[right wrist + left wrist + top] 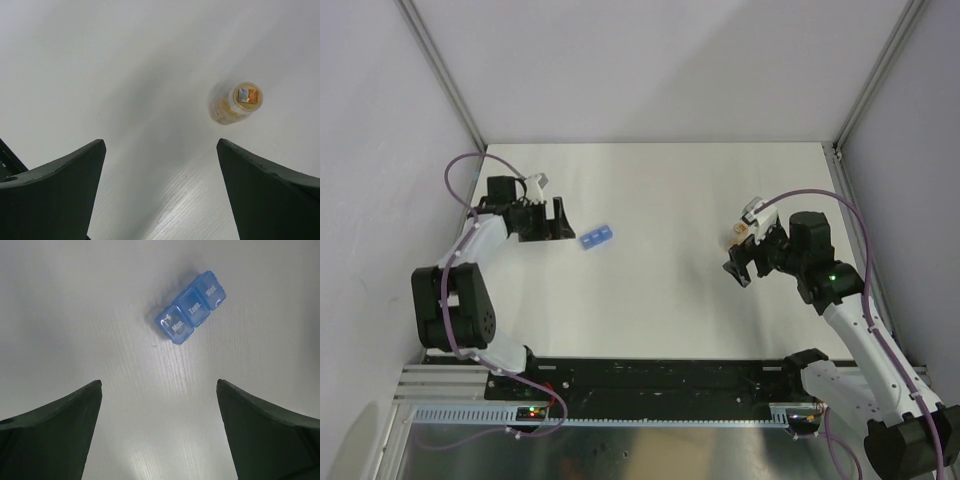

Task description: Sort the pills into containers

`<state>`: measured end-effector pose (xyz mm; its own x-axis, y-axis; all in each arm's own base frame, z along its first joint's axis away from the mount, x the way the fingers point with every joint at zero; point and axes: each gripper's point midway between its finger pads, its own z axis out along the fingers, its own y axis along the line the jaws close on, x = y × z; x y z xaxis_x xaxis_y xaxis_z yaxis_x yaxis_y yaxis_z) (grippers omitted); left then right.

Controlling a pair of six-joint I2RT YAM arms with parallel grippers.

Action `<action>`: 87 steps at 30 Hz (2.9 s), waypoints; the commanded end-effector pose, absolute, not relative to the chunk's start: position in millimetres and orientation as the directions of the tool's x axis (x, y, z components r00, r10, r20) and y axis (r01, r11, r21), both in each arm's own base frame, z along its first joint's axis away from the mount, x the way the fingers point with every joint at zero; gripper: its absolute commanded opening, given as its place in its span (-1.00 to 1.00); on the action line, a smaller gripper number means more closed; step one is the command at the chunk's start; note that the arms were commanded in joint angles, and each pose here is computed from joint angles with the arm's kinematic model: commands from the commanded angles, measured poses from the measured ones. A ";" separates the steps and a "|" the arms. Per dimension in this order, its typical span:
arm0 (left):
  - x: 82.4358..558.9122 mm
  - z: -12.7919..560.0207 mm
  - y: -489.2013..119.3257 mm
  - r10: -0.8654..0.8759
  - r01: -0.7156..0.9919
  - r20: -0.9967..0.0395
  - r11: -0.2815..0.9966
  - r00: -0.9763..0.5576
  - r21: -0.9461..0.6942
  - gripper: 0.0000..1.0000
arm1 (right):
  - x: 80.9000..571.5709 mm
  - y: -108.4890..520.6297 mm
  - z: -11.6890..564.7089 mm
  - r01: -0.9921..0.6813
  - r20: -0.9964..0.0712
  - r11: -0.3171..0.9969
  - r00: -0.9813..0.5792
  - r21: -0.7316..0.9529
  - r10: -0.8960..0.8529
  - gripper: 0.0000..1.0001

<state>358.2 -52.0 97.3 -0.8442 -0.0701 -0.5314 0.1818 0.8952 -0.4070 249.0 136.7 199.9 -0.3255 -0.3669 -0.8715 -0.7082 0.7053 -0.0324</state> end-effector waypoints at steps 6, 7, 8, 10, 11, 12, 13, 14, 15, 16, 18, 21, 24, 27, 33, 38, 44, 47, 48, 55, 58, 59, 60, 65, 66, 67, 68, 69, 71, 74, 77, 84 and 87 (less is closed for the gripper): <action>347.0 137.0 -11.9 -0.028 0.176 -0.758 0.966 -0.652 -0.188 0.99 | 266.9 116.5 211.7 -0.624 -0.892 0.776 -0.294 -0.092 -0.342 0.99; 345.4 142.3 -8.7 -0.029 0.170 -0.776 0.970 -0.630 -0.174 0.99 | 269.1 113.8 211.9 -0.611 -0.893 0.786 -0.295 -0.097 -0.340 0.99; 342.1 143.0 -6.0 -0.032 0.162 -0.784 0.973 -0.620 -0.168 0.99 | 271.2 110.8 212.8 -0.596 -0.894 0.796 -0.296 -0.103 -0.337 0.99; 337.8 148.1 0.5 -0.037 0.143 -0.808 0.979 -0.588 -0.148 0.99 | 274.7 105.5 213.3 -0.571 -0.895 0.813 -0.298 -0.112 -0.332 0.99; 335.1 151.2 3.4 -0.041 0.133 -0.819 0.981 -0.572 -0.142 0.99 | 276.1 103.2 213.5 -0.561 -0.895 0.820 -0.300 -0.115 -0.330 0.99; 332.2 152.2 6.6 -0.046 0.123 -0.827 0.983 -0.560 -0.138 0.99 | 277.3 100.7 213.2 -0.551 -0.895 0.827 -0.303 -0.116 -0.328 0.99; 328.3 152.6 8.2 -0.049 0.116 -0.834 0.984 -0.550 -0.135 0.99 | 278.3 98.6 212.9 -0.542 -0.894 0.832 -0.306 -0.118 -0.326 0.99; 325.5 153.1 10.5 -0.050 0.110 -0.840 0.985 -0.540 -0.130 0.99 | 279.2 96.9 212.9 -0.536 -0.894 0.836 -0.309 -0.118 -0.324 0.99; 321.8 153.8 12.2 -0.047 0.108 -0.847 0.987 -0.530 -0.123 0.99 | 280.1 94.6 212.7 -0.528 -0.894 0.841 -0.312 -0.119 -0.323 0.99; 319.0 153.9 14.9 -0.046 0.102 -0.852 0.988 -0.521 -0.116 0.99 | 281.1 92.9 212.5 -0.522 -0.893 0.844 -0.314 -0.121 -0.322 0.99; 312.9 154.7 20.1 -0.041 0.091 -0.863 0.991 -0.503 -0.101 0.99 | 283.2 88.2 212.5 -0.505 -0.893 0.854 -0.319 -0.123 -0.318 0.99; 304.3 158.2 29.3 -0.046 0.069 -0.880 0.994 -0.473 -0.089 0.99 | 286.2 81.3 211.9 -0.481 -0.892 0.868 -0.329 -0.125 -0.311 0.99; 297.0 163.2 39.1 -0.059 0.045 -0.897 0.995 -0.438 -0.088 0.99 | 288.4 73.5 211.4 -0.455 -0.891 0.882 -0.341 -0.123 -0.300 0.99; 289.6 168.3 48.4 -0.078 0.022 -0.912 0.995 -0.403 -0.095 0.99 | 289.9 65.5 211.5 -0.428 -0.893 0.897 -0.353 -0.111 -0.279 0.99; 281.1 180.4 51.3 -0.086 0.020 -0.936 0.995 -0.341 -0.098 0.99 | 290.4 47.2 215.7 -0.363 -0.903 0.928 -0.368 -0.083 -0.224 0.99; 279.0 191.0 43.6 -0.067 0.063 -0.950 0.994 -0.305 -0.090 0.99 | 286.5 25.8 221.0 -0.282 -0.910 0.957 -0.376 -0.066 -0.174 0.99; 281.6 204.7 35.4 -0.040 0.128 -0.960 0.989 -0.276 -0.078 0.99 | 277.2 5.3 215.3 -0.165 -0.893 0.984 -0.428 -0.073 -0.138 0.99; 282.6 207.9 31.4 -0.038 0.154 -0.962 0.985 -0.270 -0.082 0.99 | 268.6 3.3 210.0 -0.154 -0.883 0.985 -0.449 -0.074 -0.137 0.99; 283.0 208.3 30.4 -0.041 0.160 -0.962 0.983 -0.271 -0.087 0.99 | 266.3 2.0 208.4 -0.149 -0.881 0.986 -0.453 -0.079 -0.139 0.99; 283.3 208.5 29.7 -0.020 0.175 -0.964 0.982 -0.266 -0.068 0.99 | 251.2 -14.6 223.4 -0.075 -0.914 0.990 -0.381 -0.121 -0.140 0.99; 281.1 215.0 28.8 0.005 0.182 -0.971 0.982 -0.239 -0.039 0.99 | 246.6 -18.4 230.2 -0.056 -0.929 0.991 -0.345 -0.122 -0.134 0.99; 280.5 217.2 29.3 0.009 0.177 -0.973 0.984 -0.232 -0.033 0.99 | 245.0 -19.1 232.3 -0.052 -0.933 0.991 -0.335 -0.122 -0.132 0.99; 279.5 220.0 29.7 0.013 0.172 -0.975 0.985 -0.222 -0.026 0.99 | 243.9 -19.9 233.8 -0.049 -0.936 0.991 -0.327 -0.122 -0.131 0.99; 276.1 231.0 26.6 -0.007 0.165 -0.982 0.985 -0.191 -0.040 0.99 | 241.0 -23.2 237.4 -0.033 -0.941 0.991 -0.311 -0.132 -0.135 0.99; 275.7 232.3 25.6 -0.012 0.166 -0.982 0.985 -0.187 -0.044 0.99 | 240.7 -24.2 237.5 -0.027 -0.941 0.990 -0.311 -0.135 -0.137 0.99; 275.6 232.7 24.8 -0.016 0.167 -0.983 0.985 -0.184 -0.048 0.99 | 240.5 -25.4 237.9 -0.023 -0.940 0.990 -0.310 -0.140 -0.140 0.99; 275.4 233.2 24.8 -0.018 0.166 -0.983 0.985 -0.181 -0.048 0.99 | 240.5 -26.6 238.1 -0.017 -0.940 0.990 -0.310 -0.143 -0.141 0.99; 275.6 232.1 25.6 -0.018 0.161 -0.983 0.986 -0.180 -0.048 0.99 | 240.5 -27.4 237.5 -0.015 -0.939 0.989 -0.311 -0.149 -0.146 0.99; 275.6 230.0 26.3 -0.019 0.156 -0.984 0.987 -0.177 -0.047 0.99 | 240.0 -27.7 236.0 -0.020 -0.936 0.987 -0.315 -0.158 -0.156 0.99; 274.8 229.1 26.1 -0.010 0.155 -0.987 0.987 -0.160 -0.035 0.99 | 238.2 -28.7 238.1 -0.017 -0.936 0.985 -0.307 -0.173 -0.170 0.99; 273.4 231.3 27.3 0.005 0.145 -0.992 0.989 -0.127 -0.014 0.99 | 235.7 -28.3 241.6 -0.018 -0.941 0.983 -0.285 -0.185 -0.182 0.99; 269.0 238.8 23.4 0.026 0.146 -0.999 0.989 -0.041 0.020 0.99 | 230.9 -27.9 246.9 -0.013 -0.949 0.979 -0.244 -0.204 -0.201 0.99; 267.8 238.6 21.3 0.025 0.153 -0.999 0.988 -0.031 0.020 0.99 | 231.3 -29.0 245.9 -0.007 -0.948 0.979 -0.248 -0.203 -0.199 0.99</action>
<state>266.6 20.4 220.6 -0.1115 0.0065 -0.9937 0.1580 0.9874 -0.0113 228.7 -24.1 238.3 -0.2778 -0.1853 -0.9426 -0.0312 0.9824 -0.1839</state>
